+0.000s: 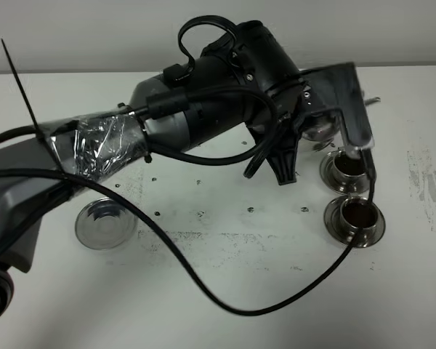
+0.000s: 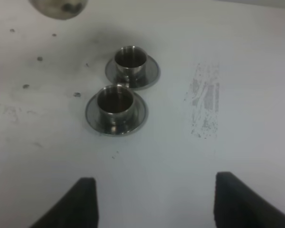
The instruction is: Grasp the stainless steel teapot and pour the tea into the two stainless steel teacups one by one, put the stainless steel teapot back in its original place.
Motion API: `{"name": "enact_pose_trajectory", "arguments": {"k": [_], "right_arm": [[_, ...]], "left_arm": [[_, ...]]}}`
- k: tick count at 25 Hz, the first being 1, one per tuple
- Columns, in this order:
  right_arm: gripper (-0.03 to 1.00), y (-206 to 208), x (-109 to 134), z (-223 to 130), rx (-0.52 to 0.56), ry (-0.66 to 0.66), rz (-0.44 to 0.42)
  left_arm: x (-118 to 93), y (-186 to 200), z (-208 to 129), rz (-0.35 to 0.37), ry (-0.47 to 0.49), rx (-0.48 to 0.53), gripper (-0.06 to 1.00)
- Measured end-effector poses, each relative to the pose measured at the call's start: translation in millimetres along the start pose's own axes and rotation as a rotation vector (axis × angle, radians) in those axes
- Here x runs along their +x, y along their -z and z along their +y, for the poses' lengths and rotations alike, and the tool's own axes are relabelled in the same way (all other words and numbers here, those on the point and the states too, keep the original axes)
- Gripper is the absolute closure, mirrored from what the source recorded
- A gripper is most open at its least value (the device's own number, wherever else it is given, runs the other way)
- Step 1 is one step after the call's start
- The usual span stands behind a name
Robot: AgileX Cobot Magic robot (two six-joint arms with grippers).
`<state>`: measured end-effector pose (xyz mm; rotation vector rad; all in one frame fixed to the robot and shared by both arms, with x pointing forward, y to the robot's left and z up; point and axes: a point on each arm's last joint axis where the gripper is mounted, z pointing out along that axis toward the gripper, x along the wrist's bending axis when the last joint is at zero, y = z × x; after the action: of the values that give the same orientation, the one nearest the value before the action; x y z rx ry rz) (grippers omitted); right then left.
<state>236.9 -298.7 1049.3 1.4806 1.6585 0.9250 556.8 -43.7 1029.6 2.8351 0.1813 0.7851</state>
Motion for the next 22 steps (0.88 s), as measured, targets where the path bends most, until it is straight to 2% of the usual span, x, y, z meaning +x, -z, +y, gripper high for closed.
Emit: {"name": "enact_pose_trajectory", "arguments": {"k": [2, 5, 22], "right_arm": [[0.46, 0.0, 0.0, 0.0, 0.0, 0.0, 0.0], [0.46, 0.0, 0.0, 0.0, 0.0, 0.0, 0.0], [0.46, 0.0, 0.0, 0.0, 0.0, 0.0, 0.0]], "left_arm": [[-3.4, -6.0, -5.7, -0.027, 0.095, 0.021, 0.76], [-11.9, -18.3, -15.8, -0.084, 0.152, 0.052, 0.76], [-48.6, -60.4, -51.6, -0.215, 0.205, 0.108, 0.76]]}}
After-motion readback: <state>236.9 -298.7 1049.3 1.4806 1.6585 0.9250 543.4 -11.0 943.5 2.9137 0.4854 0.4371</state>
